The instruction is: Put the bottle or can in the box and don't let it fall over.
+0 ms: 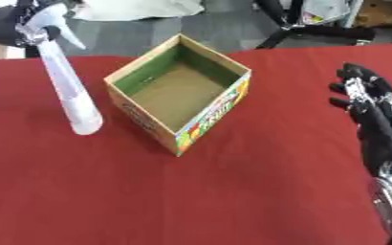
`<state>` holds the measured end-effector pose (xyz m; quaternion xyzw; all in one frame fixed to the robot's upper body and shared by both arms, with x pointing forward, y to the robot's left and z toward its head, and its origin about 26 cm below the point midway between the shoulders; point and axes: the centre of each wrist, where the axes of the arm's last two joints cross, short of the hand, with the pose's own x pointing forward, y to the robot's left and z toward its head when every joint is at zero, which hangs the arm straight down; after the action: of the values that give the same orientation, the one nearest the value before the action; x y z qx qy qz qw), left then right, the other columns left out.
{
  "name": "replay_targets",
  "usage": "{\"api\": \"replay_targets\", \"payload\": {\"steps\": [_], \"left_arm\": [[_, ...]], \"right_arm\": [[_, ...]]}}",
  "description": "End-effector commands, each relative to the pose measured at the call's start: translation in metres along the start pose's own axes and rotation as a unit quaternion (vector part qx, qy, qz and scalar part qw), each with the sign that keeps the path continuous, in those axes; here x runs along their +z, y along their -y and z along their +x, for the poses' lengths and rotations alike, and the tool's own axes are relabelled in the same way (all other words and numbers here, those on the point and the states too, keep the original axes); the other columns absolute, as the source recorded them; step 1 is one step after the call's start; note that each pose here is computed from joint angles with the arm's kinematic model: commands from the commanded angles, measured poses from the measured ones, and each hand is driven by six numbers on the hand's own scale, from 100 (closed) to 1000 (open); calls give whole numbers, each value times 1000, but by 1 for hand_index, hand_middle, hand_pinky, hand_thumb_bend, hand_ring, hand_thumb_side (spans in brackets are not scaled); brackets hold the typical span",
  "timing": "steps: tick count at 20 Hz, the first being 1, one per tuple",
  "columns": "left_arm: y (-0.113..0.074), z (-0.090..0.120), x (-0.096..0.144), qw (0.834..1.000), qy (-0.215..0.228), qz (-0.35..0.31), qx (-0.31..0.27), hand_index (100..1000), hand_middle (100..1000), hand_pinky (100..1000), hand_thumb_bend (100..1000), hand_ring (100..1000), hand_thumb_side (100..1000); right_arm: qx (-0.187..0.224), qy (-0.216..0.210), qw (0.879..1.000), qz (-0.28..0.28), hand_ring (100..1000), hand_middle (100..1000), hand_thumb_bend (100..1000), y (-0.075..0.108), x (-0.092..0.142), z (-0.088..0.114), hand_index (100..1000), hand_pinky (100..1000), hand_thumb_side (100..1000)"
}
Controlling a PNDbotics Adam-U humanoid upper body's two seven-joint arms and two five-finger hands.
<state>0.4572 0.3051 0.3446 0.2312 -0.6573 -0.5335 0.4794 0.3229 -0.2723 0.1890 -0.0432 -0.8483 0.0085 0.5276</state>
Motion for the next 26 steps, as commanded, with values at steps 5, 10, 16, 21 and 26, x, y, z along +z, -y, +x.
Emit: {"api": "replay_targets", "payload": {"steps": [5,10,16,21,26], "left_arm": [[-19,8,7,1000,1,24,-7,800,728,773,107,735,496],[-23,10,9,1000,6,23,-8,804,734,776,106,740,515],[-24,11,10,1000,7,21,-7,804,734,776,106,740,515],[-21,11,8,1000,6,8,-11,776,692,713,132,620,399],[-20,11,7,1000,11,2,-11,728,626,650,131,538,299]], "right_arm": [[3,4,1000,4,825,823,100,2,-1,2,848,816,615],[3,1,1000,4,825,823,100,2,0,1,848,817,619],[3,0,1000,4,825,823,100,2,0,1,848,817,619],[1,2,1000,5,825,824,100,1,-1,1,847,819,630],[0,2,1000,5,825,824,100,1,-1,1,848,820,638]]}}
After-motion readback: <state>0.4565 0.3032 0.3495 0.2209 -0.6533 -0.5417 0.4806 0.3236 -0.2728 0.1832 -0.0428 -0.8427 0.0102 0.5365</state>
